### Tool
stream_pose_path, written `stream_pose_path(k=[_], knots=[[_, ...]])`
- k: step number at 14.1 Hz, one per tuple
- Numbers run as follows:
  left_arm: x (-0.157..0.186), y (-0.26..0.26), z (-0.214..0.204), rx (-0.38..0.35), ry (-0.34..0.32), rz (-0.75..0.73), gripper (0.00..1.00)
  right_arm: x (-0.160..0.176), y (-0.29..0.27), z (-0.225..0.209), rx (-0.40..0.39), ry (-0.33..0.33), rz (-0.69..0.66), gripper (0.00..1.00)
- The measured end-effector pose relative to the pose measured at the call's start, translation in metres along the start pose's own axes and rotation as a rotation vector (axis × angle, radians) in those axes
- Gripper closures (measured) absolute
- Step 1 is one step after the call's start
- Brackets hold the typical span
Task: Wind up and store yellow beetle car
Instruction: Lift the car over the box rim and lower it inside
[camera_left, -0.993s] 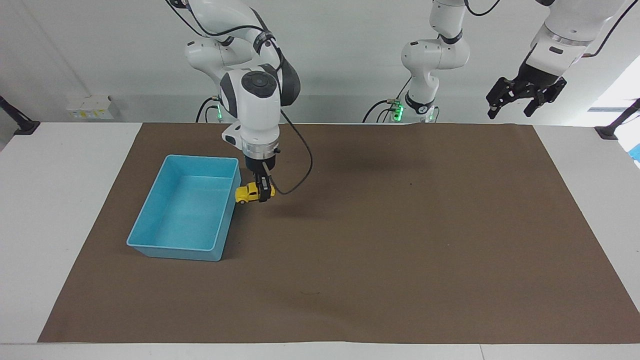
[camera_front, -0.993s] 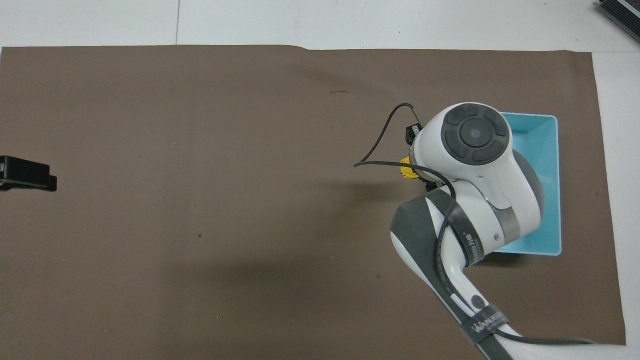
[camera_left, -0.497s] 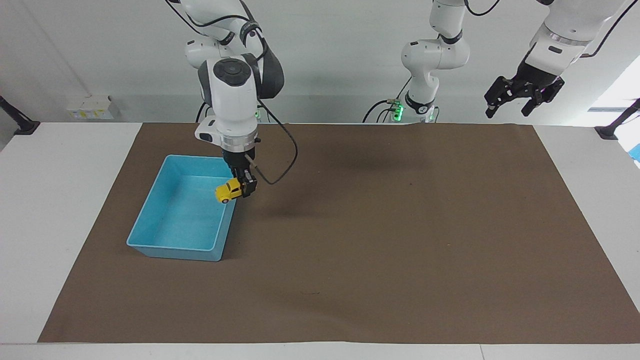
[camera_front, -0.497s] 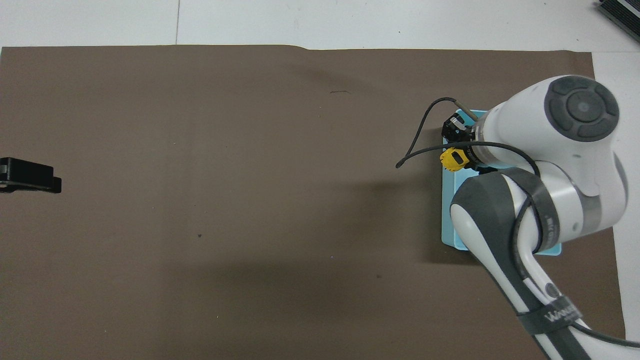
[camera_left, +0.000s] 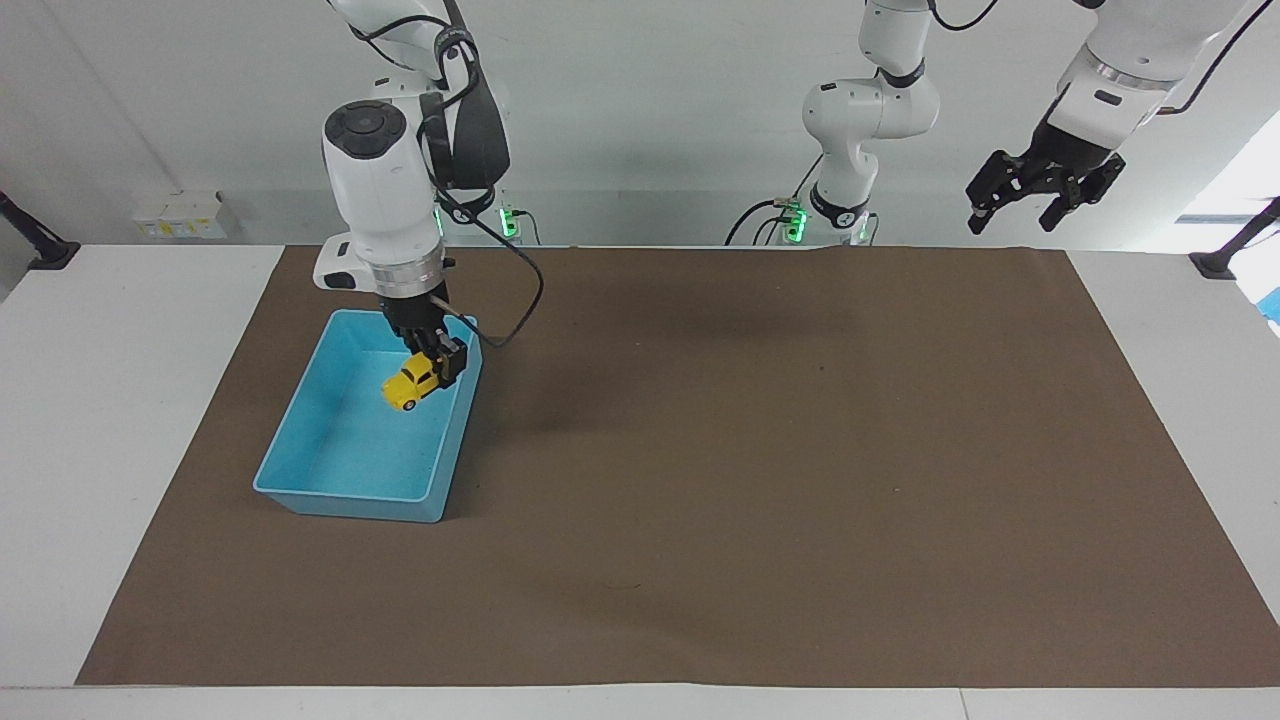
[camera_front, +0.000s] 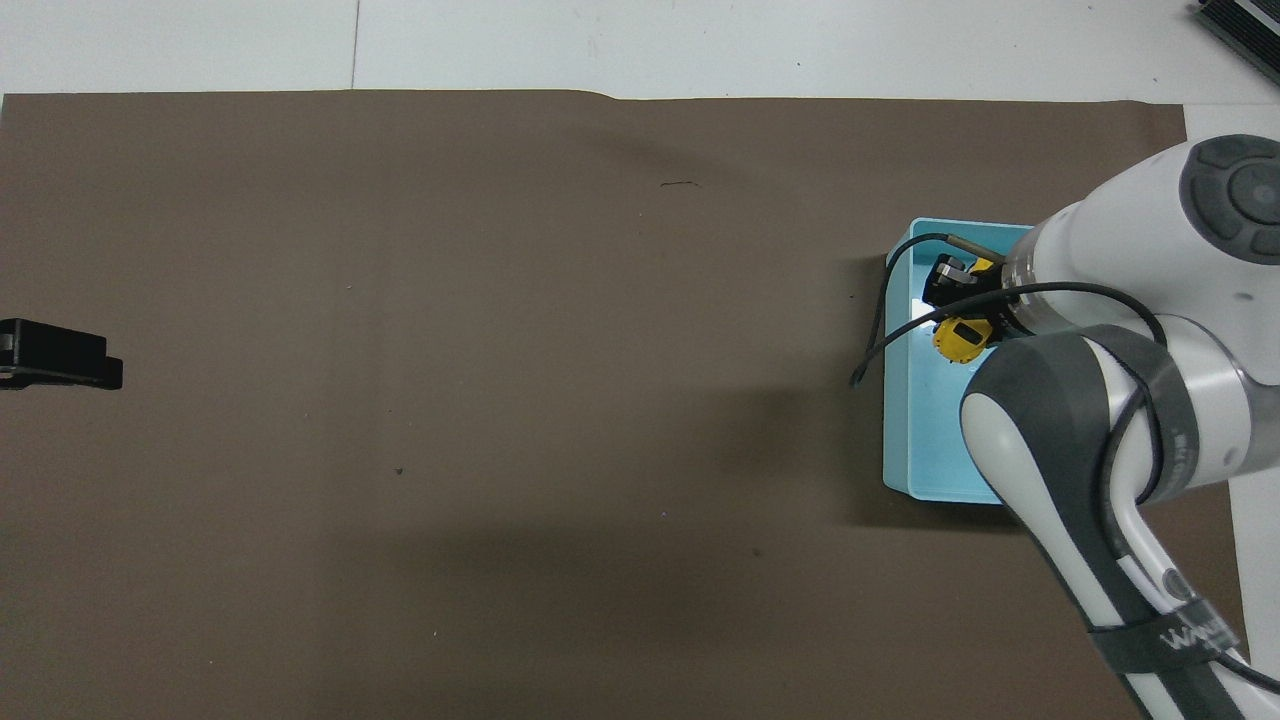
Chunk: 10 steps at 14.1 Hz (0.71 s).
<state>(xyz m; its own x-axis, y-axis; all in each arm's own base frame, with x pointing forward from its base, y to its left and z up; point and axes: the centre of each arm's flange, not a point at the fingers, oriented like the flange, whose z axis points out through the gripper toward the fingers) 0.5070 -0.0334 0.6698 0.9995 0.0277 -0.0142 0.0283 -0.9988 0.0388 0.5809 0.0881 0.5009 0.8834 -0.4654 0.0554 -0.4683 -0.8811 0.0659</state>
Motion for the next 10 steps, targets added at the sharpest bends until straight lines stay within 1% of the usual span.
stream_pose_path(k=[4, 7, 10], knots=[[-0.001, 0.001, -0.001, 0.0, -0.001, 0.002, 0.0, 0.008, 0.03, 0.01, -0.023, -0.038, -0.191, 0.49], [-0.002, 0.001, -0.002, 0.0, 0.001, 0.002, 0.0, 0.019, 0.059, 0.019, 0.008, -0.068, -0.325, 0.49], [-0.003, 0.002, -0.002, 0.0, 0.001, 0.003, 0.0, 0.02, 0.082, 0.041, 0.03, -0.038, -0.44, 0.49]])
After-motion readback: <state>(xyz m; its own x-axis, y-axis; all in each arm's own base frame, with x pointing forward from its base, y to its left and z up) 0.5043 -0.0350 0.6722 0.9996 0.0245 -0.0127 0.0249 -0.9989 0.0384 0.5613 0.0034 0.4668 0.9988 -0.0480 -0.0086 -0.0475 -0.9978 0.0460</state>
